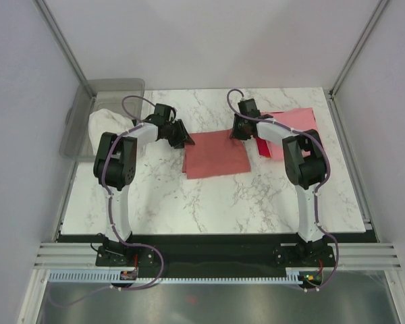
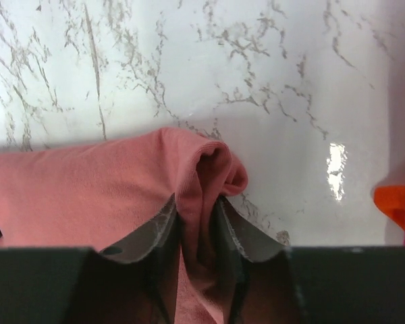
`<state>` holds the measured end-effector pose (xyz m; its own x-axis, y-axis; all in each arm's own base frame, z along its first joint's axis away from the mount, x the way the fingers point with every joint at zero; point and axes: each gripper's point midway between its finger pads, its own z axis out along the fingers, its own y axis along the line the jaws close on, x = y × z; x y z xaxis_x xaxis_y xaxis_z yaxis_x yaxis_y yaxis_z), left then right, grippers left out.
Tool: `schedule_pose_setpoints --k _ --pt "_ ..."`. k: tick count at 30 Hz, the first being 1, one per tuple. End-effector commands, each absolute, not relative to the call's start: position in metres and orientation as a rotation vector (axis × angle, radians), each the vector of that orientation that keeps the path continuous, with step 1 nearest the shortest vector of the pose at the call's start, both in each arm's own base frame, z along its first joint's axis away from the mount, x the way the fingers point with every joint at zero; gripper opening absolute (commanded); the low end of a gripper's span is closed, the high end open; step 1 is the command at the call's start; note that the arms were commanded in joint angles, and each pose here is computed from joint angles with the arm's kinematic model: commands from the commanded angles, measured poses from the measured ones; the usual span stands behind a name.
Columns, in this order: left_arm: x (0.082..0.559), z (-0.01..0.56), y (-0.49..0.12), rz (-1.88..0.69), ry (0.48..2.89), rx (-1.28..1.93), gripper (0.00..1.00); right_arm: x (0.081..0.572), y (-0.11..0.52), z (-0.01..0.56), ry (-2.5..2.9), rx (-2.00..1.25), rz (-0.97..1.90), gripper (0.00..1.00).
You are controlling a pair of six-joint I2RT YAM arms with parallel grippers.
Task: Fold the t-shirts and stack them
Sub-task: Neatly place the folded tshirt to the corner
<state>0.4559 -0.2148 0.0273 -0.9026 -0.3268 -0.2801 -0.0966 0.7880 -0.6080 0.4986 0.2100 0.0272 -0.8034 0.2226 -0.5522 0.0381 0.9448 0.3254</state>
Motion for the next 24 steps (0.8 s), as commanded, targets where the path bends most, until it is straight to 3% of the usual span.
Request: schedule_pose_setpoints --k 1,4,6,8,24 --pt "0.448 0.005 -0.217 -0.786 2.686 -0.326 0.38 0.497 0.224 0.026 2.498 0.118 0.385 0.26" --pt "0.449 0.008 -0.218 -0.756 2.678 -0.317 0.28 0.498 0.230 0.033 2.474 0.077 0.362 0.15" --pt "0.451 0.014 -0.220 -0.743 2.662 -0.305 0.11 0.496 0.233 0.038 2.463 0.058 0.371 0.02" --pt "0.450 0.019 -0.219 -0.732 2.651 -0.298 0.02 0.495 0.235 0.045 2.437 0.051 0.394 0.00" --pt "0.400 0.112 -0.232 -0.716 2.451 -0.164 0.02 0.441 0.209 0.144 2.210 0.071 0.479 0.00"
